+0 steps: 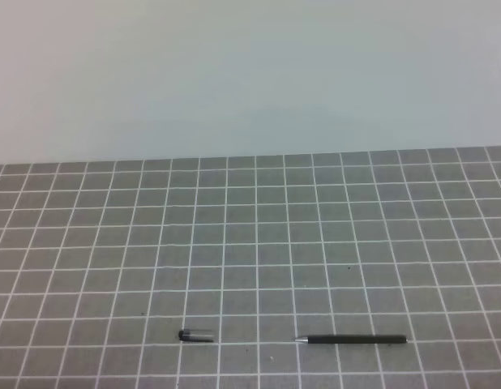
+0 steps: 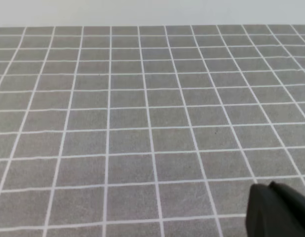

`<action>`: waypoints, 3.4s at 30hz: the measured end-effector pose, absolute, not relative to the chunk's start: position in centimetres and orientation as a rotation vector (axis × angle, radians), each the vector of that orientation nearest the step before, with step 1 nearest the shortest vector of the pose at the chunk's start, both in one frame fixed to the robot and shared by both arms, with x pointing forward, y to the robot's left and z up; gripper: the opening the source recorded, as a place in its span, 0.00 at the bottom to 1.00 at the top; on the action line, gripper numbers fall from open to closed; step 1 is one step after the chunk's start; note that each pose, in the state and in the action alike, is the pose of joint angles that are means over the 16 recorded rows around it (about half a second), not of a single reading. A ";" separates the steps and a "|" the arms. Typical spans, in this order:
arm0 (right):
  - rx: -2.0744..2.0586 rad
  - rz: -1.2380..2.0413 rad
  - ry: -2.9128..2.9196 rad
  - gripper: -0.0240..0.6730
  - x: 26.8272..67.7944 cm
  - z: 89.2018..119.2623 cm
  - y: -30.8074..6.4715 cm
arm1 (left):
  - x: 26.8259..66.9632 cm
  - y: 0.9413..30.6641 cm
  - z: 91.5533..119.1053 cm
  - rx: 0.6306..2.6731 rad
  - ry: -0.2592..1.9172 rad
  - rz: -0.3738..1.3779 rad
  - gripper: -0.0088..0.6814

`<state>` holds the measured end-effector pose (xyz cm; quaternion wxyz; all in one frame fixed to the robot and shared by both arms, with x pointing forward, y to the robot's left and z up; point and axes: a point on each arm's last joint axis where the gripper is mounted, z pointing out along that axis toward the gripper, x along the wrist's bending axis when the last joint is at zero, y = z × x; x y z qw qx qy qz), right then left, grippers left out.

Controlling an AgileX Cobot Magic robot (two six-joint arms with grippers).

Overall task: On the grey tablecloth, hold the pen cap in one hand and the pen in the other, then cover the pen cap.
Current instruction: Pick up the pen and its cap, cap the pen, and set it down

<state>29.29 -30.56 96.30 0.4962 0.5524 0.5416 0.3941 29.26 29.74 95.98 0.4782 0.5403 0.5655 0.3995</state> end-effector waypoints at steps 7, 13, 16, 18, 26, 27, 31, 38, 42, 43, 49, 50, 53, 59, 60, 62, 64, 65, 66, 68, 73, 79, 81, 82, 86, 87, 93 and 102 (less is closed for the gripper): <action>1.338 0.955 1.312 0.04 29.3 96.3 -30.6 | 29.3 29.7 96.0 1.319 1.381 0.976 0.01; 1.338 0.955 1.312 0.04 29.3 96.3 -30.6 | 29.3 29.7 96.0 1.319 1.381 0.976 0.01; 1.338 0.955 1.312 0.04 29.3 96.3 -30.6 | 29.3 29.7 96.0 1.319 1.381 0.976 0.01; 1.338 0.955 1.312 0.04 29.3 96.3 -30.6 | 29.3 29.7 96.0 1.319 1.381 0.976 0.01; 1.338 0.955 1.312 0.04 29.3 96.3 -30.6 | 29.3 29.8 96.0 1.320 1.377 0.981 0.01; 1.338 0.955 1.312 0.04 29.3 96.3 -30.6 | 29.3 29.8 96.0 1.320 1.375 0.984 0.01; 1.338 0.955 1.312 0.04 29.3 96.3 -30.6 | 29.3 29.8 96.1 1.318 1.365 0.998 0.01; 1.338 0.955 1.312 0.04 29.3 96.3 -30.6 | 29.4 29.9 96.5 1.306 1.322 1.046 0.01; 1.338 0.954 1.312 0.04 29.3 96.3 -30.6 | 29.5 29.9 97.2 1.262 1.262 1.092 0.01; 1.338 0.954 1.312 0.04 29.3 96.3 -30.6 | 29.5 29.9 97.4 1.247 1.244 1.105 0.01; 1.337 0.954 1.313 0.04 29.3 96.3 -30.6 | 29.4 29.8 99.1 1.121 1.100 1.189 0.01; 1.337 0.954 1.313 0.04 29.3 96.3 -30.6 | 29.4 29.8 99.4 1.097 1.075 1.202 0.01; 1.337 0.954 1.313 0.04 29.3 96.3 -30.6 | 29.2 29.8 100.2 1.031 1.006 1.234 0.01; 1.337 0.953 1.313 0.04 29.3 96.3 -30.6 | 28.9 29.8 101.2 0.949 0.916 1.277 0.01; 1.337 0.953 1.313 0.04 29.3 96.3 -30.6 | 28.9 29.8 101.3 0.942 0.908 1.280 0.01; 1.337 0.953 1.313 0.04 29.3 96.3 -30.6 | 28.9 29.8 101.4 0.932 0.896 1.286 0.01; 1.337 0.953 1.313 0.04 29.3 96.3 -30.6 | 28.8 29.8 101.5 0.925 0.888 1.290 0.01; 1.337 0.953 1.313 0.04 29.3 96.3 -30.6 | 28.8 29.8 101.5 0.921 0.884 1.292 0.01; 1.337 0.953 1.313 0.04 29.3 96.3 -30.6 | 28.8 29.8 101.6 0.917 0.880 1.294 0.01; 1.337 0.953 1.313 0.04 29.3 96.3 -30.6 | 28.7 29.8 101.7 0.910 0.872 1.298 0.01; 1.337 0.953 1.313 0.04 29.3 96.3 -30.6 | 28.7 29.8 101.9 0.892 0.857 1.302 0.01; 1.333 0.953 1.311 0.04 29.3 96.3 -30.6 | 28.6 29.8 102.0 0.875 0.842 1.306 0.01; 1.326 0.956 1.306 0.04 29.3 96.4 -30.6 | 28.6 29.8 102.0 0.873 0.840 1.306 0.01; 1.320 0.959 1.301 0.04 29.3 96.4 -30.6 | 28.6 29.8 102.1 0.872 0.839 1.306 0.01; 1.272 0.986 1.258 0.04 29.4 97.0 -30.6 | 28.5 29.8 102.2 0.863 0.830 1.309 0.01; 1.254 0.996 1.242 0.04 29.4 97.2 -30.6 | 28.5 29.8 102.2 0.858 0.826 1.310 0.01; 1.108 1.074 1.109 0.04 29.5 98.9 -30.5 | 28.3 29.8 102.6 0.825 0.792 1.320 0.01; 0.932 1.161 0.942 0.04 29.0 100.9 -30.4 | 27.9 29.7 103.6 0.777 0.737 1.340 0.01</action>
